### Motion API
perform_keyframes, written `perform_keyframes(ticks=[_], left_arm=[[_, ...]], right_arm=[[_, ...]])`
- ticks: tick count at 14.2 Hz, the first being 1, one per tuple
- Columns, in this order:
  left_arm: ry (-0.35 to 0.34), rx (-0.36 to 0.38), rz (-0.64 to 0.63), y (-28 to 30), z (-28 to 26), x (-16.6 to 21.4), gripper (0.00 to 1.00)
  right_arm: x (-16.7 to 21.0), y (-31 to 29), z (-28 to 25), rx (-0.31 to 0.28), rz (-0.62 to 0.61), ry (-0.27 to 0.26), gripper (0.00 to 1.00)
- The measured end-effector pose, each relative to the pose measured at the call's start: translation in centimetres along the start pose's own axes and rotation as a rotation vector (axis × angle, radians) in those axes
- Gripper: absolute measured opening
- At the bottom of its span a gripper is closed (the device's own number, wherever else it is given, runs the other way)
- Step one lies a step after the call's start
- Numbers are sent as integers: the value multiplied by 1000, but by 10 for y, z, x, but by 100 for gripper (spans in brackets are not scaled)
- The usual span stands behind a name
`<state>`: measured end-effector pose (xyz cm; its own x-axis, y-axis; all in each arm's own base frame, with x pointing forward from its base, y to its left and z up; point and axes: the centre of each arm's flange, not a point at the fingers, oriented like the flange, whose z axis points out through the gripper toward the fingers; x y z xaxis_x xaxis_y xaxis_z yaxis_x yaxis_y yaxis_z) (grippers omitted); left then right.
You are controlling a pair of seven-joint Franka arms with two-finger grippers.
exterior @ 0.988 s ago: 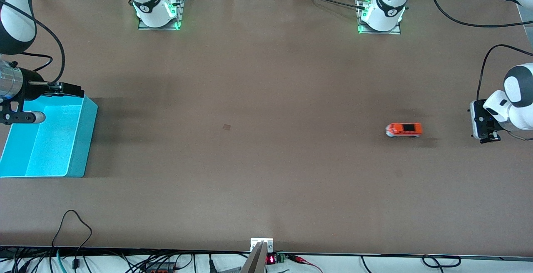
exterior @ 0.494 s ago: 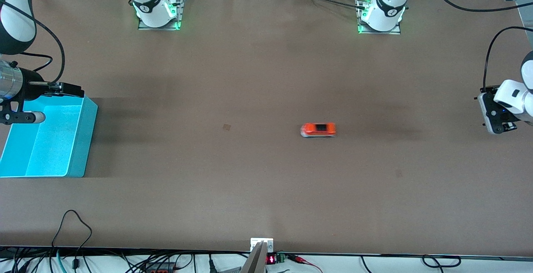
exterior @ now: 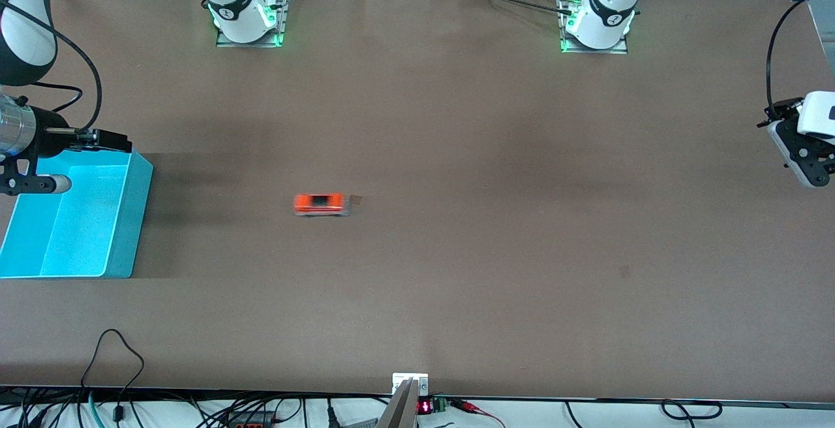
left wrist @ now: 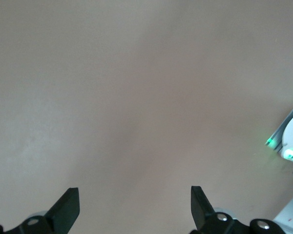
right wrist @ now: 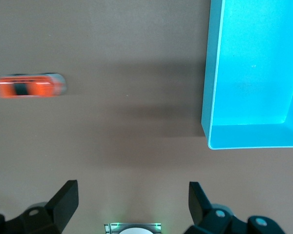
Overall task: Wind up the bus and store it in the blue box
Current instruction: 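Release the bus so it rolls toward the cyan box, then move the right gripper down over the stopped bus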
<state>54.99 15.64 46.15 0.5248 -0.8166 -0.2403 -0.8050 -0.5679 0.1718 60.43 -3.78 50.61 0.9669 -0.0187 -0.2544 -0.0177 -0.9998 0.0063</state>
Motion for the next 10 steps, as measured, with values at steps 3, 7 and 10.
perform_keyframes(ticks=[3, 7, 10], left_arm=[[-13, -46, -133, 28, -33, 12, 100], [-24, -40, -243, 53, -62, 46, 100], [-15, -21, -357, 67, -74, 65, 100]], right_arm=[[0, 0, 0, 0, 0, 0, 100], [-2, 0, 2, 1, 0, -20, 100], [0, -4, 8, 6, -7, -35, 100]])
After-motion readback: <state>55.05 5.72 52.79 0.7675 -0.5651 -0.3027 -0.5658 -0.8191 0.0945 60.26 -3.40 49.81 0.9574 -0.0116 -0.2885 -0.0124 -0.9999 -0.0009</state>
